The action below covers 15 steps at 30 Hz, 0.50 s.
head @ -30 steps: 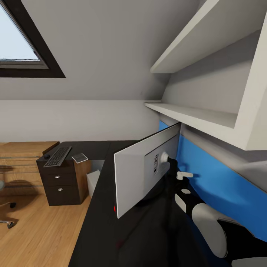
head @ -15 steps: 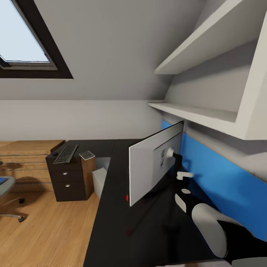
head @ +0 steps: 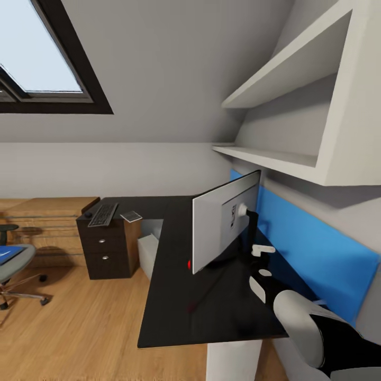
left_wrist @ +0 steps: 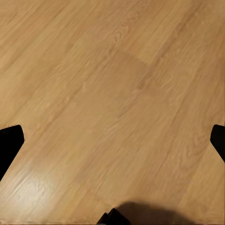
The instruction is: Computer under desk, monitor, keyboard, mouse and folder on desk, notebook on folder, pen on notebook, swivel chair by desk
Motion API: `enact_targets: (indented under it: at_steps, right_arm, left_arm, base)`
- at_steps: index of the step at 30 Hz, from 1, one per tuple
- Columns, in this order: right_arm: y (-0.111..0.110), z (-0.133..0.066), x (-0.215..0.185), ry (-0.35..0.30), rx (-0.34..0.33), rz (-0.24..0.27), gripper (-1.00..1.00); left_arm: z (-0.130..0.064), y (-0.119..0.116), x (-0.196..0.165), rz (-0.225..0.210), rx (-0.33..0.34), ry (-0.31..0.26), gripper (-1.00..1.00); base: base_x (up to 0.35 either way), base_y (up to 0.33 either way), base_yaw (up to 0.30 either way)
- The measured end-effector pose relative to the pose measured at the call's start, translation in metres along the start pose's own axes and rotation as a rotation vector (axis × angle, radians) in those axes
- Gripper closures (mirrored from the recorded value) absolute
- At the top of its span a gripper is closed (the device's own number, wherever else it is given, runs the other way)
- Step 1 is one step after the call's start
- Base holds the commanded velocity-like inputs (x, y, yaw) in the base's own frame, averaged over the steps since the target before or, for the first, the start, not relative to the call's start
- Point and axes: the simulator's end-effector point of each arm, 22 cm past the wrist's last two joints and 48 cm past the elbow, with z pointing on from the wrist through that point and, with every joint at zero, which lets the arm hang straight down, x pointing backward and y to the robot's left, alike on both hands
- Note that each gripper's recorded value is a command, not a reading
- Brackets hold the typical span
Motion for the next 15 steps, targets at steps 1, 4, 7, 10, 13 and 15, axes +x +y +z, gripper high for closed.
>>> enact_targets:
  at_steps: [1,4,7,10,13,15]
  right_arm:
    - [0.001,0.0,-0.001,-0.001,-0.001,0.0,-1.0]
    - [0.003,0.0,-0.003,-0.004,-0.003,-0.001,-1.0]
    - [0.004,0.0,-0.002,0.002,-0.004,-0.001,-1.0]
    - [0.011,0.004,-0.018,0.03,-0.001,0.006,-1.0]
    - [0.02,0.002,-0.037,0.03,-0.002,0.018,-1.0]
    - [0.015,-0.005,-0.034,0.054,0.012,0.022,-1.0]
  left_arm:
    - [0.0,0.0,0.0,0.0,0.0,0.001,-1.0]
    - [0.0,-0.001,0.001,0.0,0.0,0.004,-1.0]
    - [-0.001,-0.001,0.002,0.001,0.0,0.005,-1.0]
    - [-0.001,0.006,0.008,0.016,-0.013,0.017,-1.0]
    - [-0.001,0.009,0.011,0.023,-0.016,0.022,-1.0]
    - [-0.001,0.01,0.012,0.024,-0.017,0.024,-1.0]
  base:
    - [-0.332,0.001,0.0]
    - [-0.335,0.0,0.0]
    - [-0.337,0.0,0.0]
    - [-0.316,0.0,0.0]
    - [-0.28,0.0,0.0]
    - [-0.243,0.0,0.0]
